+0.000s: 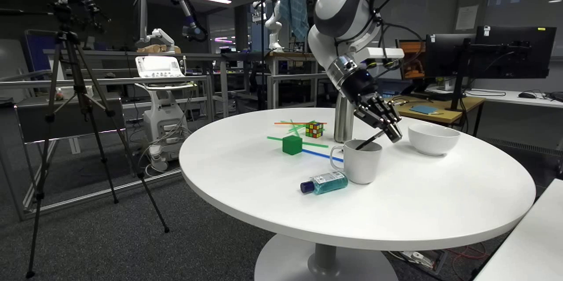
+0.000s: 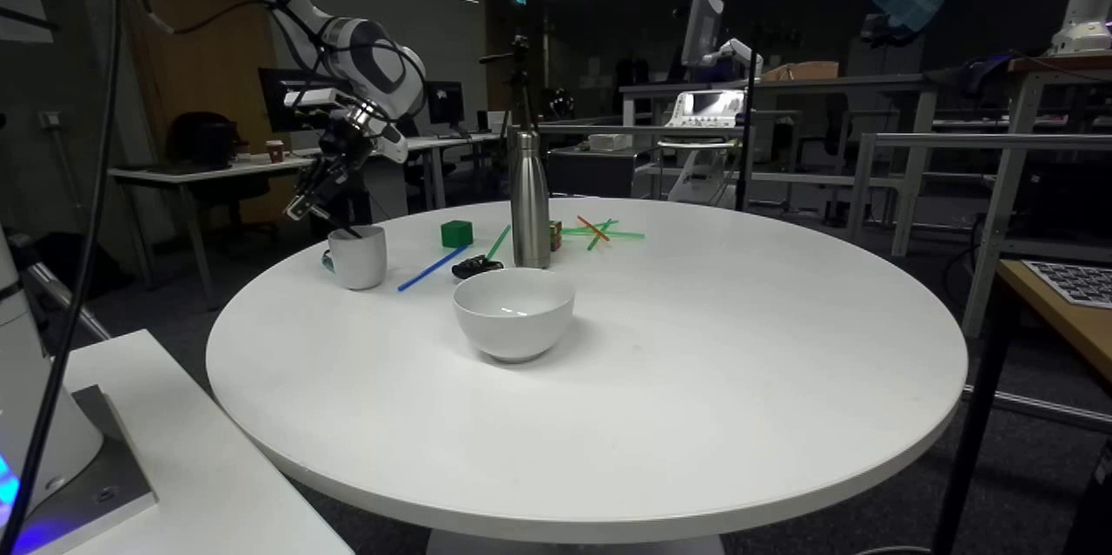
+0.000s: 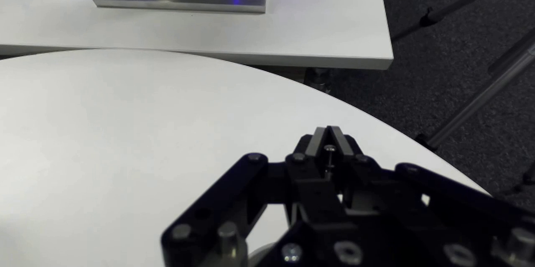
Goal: Pick the pen on the green block and put it in the cup
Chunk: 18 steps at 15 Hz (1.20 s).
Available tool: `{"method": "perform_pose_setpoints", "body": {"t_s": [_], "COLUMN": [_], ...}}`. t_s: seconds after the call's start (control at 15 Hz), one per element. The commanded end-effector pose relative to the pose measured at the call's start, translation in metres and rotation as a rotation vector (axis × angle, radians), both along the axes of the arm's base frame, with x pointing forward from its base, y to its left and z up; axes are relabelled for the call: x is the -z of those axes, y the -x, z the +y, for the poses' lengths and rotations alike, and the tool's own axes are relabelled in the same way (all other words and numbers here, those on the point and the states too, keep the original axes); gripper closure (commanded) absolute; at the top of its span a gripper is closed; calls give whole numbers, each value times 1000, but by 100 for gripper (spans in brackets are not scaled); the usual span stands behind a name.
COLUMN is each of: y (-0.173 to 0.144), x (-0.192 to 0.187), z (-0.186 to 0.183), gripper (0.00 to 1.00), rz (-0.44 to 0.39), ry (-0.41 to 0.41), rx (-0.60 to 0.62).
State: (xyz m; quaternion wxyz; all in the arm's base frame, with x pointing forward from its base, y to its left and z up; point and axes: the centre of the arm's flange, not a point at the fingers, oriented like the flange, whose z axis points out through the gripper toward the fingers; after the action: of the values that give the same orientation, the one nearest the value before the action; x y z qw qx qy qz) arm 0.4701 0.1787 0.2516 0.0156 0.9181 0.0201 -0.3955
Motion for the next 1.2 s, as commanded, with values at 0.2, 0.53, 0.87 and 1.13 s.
{"method": "perform_pose_setpoints", "body": {"t_s": [0.2,0.53,0.87,1.13], "y": [-10,-10,-9,-8], "x": [2,6,5,7], "z": [-1,-1,-2,-2], "gripper": [99,99,99,99], "rz": [39,57,70,80], "ry": [1,2,2,0], "rx": [0,1,-2,-4]}}
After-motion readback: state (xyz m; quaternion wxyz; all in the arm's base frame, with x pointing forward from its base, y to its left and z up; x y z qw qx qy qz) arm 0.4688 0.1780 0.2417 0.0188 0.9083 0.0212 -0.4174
